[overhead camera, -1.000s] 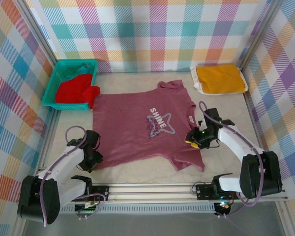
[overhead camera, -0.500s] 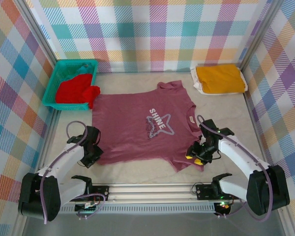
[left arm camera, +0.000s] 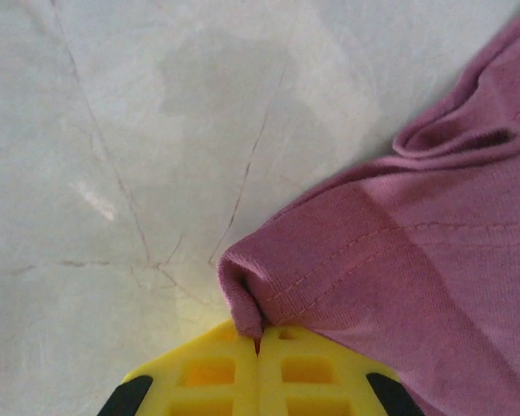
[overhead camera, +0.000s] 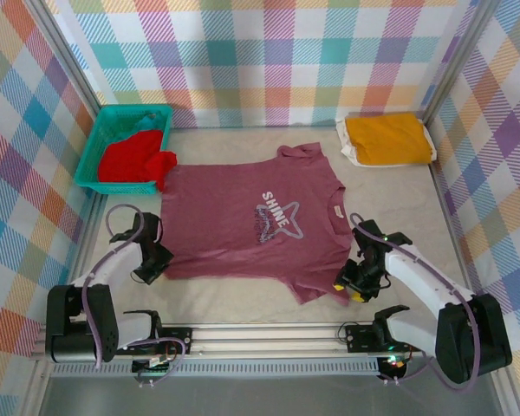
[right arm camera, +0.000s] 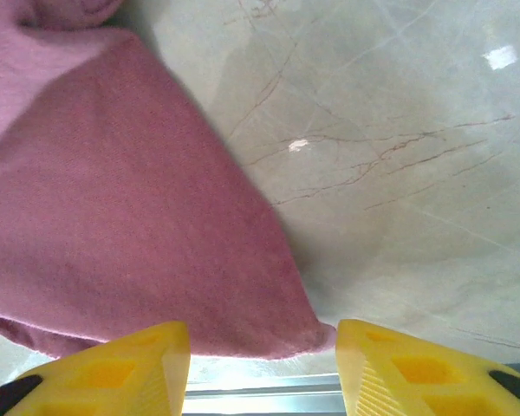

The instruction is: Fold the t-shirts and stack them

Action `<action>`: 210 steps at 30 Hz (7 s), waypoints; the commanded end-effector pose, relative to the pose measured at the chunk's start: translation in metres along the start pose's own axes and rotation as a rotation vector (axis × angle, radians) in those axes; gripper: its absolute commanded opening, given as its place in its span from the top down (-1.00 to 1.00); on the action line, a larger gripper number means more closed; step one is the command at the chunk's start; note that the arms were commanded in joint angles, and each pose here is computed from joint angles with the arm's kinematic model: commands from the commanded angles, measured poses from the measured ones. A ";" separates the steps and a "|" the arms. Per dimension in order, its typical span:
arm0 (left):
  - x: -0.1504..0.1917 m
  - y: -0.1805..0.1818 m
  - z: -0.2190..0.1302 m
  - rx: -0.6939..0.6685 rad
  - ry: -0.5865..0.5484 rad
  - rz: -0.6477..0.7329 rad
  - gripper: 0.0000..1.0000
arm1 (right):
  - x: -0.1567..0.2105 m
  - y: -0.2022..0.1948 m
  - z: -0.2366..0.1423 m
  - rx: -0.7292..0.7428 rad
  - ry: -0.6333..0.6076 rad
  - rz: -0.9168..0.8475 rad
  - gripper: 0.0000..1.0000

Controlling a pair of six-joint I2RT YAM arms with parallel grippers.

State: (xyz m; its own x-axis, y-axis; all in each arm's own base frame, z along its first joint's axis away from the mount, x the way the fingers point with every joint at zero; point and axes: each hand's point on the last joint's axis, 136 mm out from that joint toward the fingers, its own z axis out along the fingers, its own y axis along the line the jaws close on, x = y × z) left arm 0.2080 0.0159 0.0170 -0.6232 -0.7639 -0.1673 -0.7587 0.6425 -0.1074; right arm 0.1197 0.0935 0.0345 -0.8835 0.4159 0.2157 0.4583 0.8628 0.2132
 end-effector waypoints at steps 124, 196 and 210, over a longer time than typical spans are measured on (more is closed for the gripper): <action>-0.032 -0.102 -0.039 0.230 -0.123 0.321 0.14 | -0.116 0.154 -0.024 -0.397 -0.116 -0.184 0.29; -0.014 -0.113 -0.041 0.285 -0.139 0.391 0.09 | -0.142 0.180 0.013 -0.412 -0.170 -0.089 0.36; -0.022 -0.121 -0.043 0.290 -0.165 0.385 0.08 | -0.165 0.207 -0.014 -0.436 -0.262 -0.148 1.00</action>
State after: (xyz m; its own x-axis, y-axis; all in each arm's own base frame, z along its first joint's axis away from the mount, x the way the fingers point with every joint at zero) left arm 0.2970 -0.0479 0.0659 -0.8035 -0.4730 -0.3614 -0.3944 0.8778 -0.2720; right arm 0.3493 0.1952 0.0451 -0.9072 0.4192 -0.0367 0.3134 0.7312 0.6060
